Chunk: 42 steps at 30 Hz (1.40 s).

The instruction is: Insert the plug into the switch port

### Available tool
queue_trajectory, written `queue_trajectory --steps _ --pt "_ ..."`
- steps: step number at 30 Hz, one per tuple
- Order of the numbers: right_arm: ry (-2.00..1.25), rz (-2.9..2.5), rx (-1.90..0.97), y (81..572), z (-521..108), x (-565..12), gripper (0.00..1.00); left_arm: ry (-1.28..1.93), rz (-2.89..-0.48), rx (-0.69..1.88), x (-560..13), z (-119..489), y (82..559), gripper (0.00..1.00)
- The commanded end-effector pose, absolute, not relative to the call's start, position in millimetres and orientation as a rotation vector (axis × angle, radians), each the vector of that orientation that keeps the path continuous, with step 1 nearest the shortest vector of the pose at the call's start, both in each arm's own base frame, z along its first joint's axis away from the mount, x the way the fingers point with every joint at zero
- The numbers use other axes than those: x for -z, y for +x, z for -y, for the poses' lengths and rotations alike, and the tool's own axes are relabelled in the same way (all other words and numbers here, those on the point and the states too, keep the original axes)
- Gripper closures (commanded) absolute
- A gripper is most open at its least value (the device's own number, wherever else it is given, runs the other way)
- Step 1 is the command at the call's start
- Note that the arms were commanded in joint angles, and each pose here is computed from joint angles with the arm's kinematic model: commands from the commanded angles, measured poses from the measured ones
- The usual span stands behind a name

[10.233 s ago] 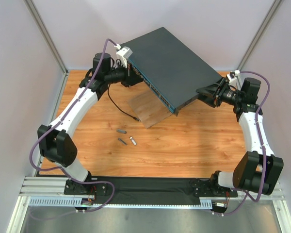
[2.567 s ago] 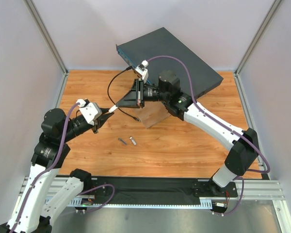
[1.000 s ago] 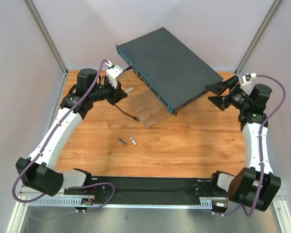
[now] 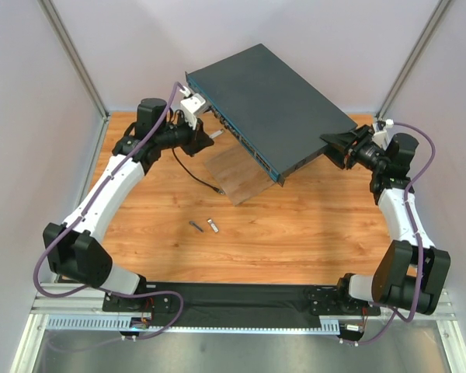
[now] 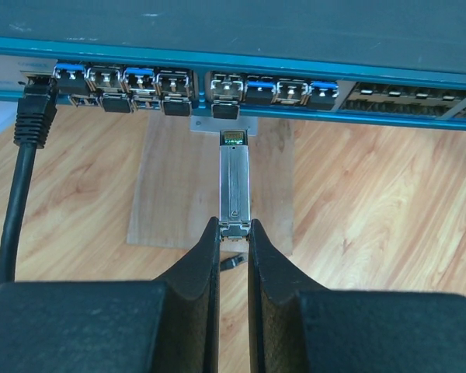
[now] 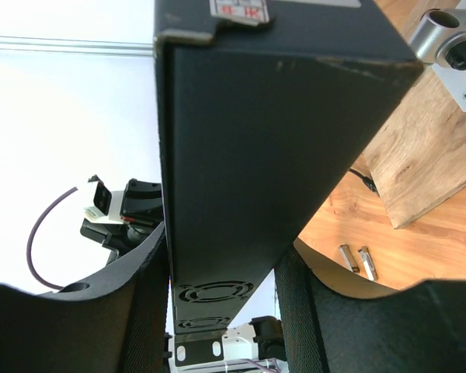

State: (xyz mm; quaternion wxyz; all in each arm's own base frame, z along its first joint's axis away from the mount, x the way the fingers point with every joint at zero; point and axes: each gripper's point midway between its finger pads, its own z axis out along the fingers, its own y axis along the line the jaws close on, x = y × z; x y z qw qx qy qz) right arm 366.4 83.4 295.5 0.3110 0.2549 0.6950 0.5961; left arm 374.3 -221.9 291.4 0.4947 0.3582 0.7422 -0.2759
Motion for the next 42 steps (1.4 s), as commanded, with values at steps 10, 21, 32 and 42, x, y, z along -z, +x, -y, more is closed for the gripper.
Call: queue_trajectory --steps 10,21,32,42 --pt "0.464 -1.749 -1.438 379 -81 -316 1.00 0.887 -1.711 0.742 -321 242 355 1.00" --pt "0.468 -1.752 -1.439 383 -80 -315 1.00 0.864 -1.726 0.697 -324 241 371 1.00" --pt "0.465 -1.754 -1.440 384 -81 -316 1.00 0.834 -1.737 0.646 -325 238 385 1.00" --pt "0.464 -1.757 -1.438 384 -81 -316 1.00 0.849 -1.769 0.603 -315 240 389 1.00"
